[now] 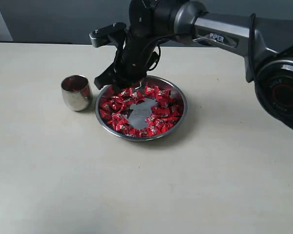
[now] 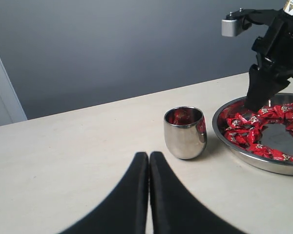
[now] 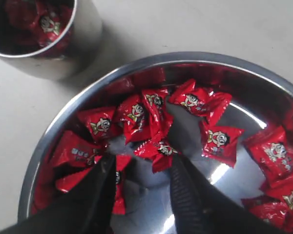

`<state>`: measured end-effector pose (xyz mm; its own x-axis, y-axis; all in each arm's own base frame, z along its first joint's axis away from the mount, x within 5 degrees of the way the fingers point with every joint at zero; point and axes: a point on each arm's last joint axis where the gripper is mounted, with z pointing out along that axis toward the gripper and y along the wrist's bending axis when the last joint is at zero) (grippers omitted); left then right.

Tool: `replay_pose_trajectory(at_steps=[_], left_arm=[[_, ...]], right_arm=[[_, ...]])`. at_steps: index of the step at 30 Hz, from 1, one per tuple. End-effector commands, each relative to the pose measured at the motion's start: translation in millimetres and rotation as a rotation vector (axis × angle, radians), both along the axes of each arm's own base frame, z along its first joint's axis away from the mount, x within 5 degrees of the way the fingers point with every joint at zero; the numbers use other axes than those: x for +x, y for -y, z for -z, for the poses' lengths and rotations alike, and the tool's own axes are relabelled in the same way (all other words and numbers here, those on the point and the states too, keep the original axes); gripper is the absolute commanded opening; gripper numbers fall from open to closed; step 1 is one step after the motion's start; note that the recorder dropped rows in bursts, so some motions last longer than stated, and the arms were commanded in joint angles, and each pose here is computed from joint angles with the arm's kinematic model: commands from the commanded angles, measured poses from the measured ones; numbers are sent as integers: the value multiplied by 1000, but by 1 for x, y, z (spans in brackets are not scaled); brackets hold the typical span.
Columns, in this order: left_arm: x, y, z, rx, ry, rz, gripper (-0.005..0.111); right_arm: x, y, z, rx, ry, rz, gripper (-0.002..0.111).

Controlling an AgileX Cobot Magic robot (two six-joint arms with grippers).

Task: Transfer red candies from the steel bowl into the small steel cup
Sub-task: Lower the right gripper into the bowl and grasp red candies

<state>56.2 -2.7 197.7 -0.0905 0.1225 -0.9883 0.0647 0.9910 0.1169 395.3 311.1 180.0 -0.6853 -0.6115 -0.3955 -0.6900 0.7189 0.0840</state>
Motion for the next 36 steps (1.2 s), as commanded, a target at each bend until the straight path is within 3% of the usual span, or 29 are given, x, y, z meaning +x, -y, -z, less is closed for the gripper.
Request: replay_pose_trajectory(at_steps=[1,11,28,31,34,36], left_arm=[[0,0,1,-8,5,0,2],[0,0,1,-8,5,0,2],[0,0,1,-8,5,0,2],[0,0,1,-8,5,0,2],[0,0,1,-8,5,0,2],[0,0,1,-8,5,0,2]], right_arm=[[4,1,18,-19,-21,17,37],[9,-2,50,-34,-40,26,37],[12,-2,59,-38,-19,28,36],[12,-2,59,-40,-18,27,23],[12,-2,59,-43,-22,27,1],[10,-1,59,-52,-35,25,-1]])
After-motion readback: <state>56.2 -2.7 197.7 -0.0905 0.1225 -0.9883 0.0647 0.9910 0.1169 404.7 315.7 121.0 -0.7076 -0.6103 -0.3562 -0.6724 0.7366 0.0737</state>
